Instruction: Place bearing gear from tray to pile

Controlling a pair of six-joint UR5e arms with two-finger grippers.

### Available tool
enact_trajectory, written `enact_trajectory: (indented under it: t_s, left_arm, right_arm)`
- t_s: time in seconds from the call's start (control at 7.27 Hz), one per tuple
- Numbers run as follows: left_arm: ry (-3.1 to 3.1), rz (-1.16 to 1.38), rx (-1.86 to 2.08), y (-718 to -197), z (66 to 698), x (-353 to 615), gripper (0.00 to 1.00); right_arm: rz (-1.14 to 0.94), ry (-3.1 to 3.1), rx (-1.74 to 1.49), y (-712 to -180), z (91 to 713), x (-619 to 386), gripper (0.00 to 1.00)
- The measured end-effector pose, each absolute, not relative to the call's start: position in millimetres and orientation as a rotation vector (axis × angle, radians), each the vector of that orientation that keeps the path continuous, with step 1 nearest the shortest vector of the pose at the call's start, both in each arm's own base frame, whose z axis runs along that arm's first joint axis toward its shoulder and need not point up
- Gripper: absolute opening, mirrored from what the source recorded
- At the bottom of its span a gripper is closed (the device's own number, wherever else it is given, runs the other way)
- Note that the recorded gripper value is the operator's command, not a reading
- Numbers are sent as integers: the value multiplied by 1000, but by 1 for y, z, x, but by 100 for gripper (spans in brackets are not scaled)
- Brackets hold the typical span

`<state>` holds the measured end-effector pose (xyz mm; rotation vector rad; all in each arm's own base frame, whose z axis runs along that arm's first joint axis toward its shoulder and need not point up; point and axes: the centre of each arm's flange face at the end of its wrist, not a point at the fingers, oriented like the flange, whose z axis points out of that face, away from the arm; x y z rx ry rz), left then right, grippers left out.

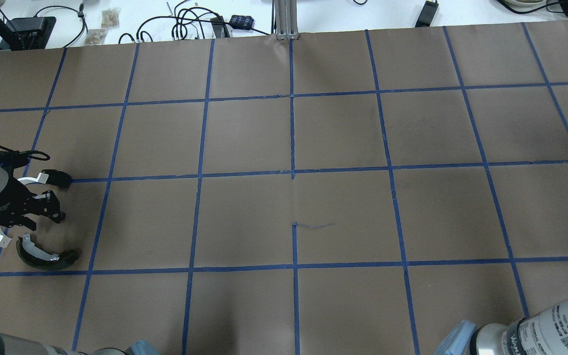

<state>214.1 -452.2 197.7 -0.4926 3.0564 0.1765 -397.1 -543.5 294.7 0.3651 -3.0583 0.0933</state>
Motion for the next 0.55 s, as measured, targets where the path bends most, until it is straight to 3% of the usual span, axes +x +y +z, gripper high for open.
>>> enact_trajectory:
  t_s: [0.55]
  left_arm:
    - [3057, 124, -365, -504, 255, 182, 100]
  right_arm:
    - [55, -3099, 329, -584, 349, -268, 26]
